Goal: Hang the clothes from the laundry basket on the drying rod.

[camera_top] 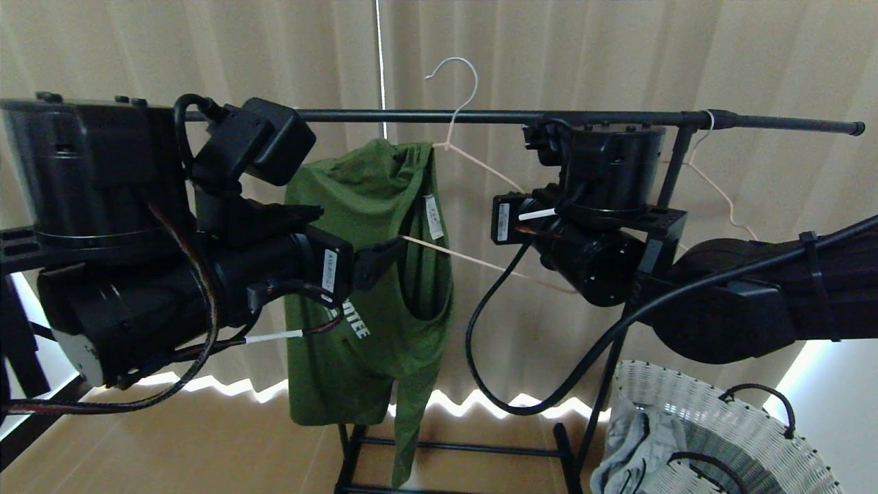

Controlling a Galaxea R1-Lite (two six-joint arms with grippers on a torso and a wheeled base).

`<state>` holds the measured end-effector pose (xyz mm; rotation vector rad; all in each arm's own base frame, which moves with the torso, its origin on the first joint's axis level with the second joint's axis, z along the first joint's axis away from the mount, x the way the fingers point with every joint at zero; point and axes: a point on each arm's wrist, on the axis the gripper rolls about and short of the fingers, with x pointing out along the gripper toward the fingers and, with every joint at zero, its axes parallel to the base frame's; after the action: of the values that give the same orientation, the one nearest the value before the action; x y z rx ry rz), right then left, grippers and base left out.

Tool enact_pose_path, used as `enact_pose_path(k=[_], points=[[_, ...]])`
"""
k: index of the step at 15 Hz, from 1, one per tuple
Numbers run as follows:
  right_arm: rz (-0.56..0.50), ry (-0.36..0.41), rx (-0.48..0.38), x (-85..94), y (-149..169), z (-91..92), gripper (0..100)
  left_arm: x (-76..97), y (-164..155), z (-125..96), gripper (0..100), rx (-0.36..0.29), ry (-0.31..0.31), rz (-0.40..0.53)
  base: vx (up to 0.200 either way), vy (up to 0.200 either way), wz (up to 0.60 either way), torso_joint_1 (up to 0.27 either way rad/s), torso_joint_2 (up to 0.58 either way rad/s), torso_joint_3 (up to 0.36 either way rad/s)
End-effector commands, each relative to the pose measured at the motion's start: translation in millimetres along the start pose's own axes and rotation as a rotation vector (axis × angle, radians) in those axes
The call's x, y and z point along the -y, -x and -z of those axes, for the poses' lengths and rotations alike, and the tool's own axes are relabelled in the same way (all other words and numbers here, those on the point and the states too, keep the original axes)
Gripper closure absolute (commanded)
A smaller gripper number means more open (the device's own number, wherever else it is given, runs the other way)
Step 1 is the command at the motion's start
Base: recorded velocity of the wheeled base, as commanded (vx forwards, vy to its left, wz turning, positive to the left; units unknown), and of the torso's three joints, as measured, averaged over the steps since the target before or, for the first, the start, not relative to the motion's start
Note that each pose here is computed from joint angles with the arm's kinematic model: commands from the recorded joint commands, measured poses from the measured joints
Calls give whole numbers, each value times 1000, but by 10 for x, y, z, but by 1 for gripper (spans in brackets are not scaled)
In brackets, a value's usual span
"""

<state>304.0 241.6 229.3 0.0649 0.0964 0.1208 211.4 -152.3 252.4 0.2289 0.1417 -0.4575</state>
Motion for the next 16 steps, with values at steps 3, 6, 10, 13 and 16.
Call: enact_pose_path(k=[3,6,10,13,16], points=[[-1,16,52,147,203,-258,100,-442,241,-45,0,81,-104,-11,0,0,0,0,0,0],[-8,51,31,245,351,-221,100,-754,296,-137,0,126,-311,-57,0,0,0,0,0,0],[-72,68,-6,313,489,-124,100,-751,135,-168,0,118,-466,-49,0,0,0,0,0,0],[-84,72,-10,289,508,-71,100,-586,-57,-82,0,91,-519,27,0,0,0,0,0,0],[-116,81,6,224,577,6,100,-558,-199,-87,0,86,-548,42,0,0,0,0,0,0]])
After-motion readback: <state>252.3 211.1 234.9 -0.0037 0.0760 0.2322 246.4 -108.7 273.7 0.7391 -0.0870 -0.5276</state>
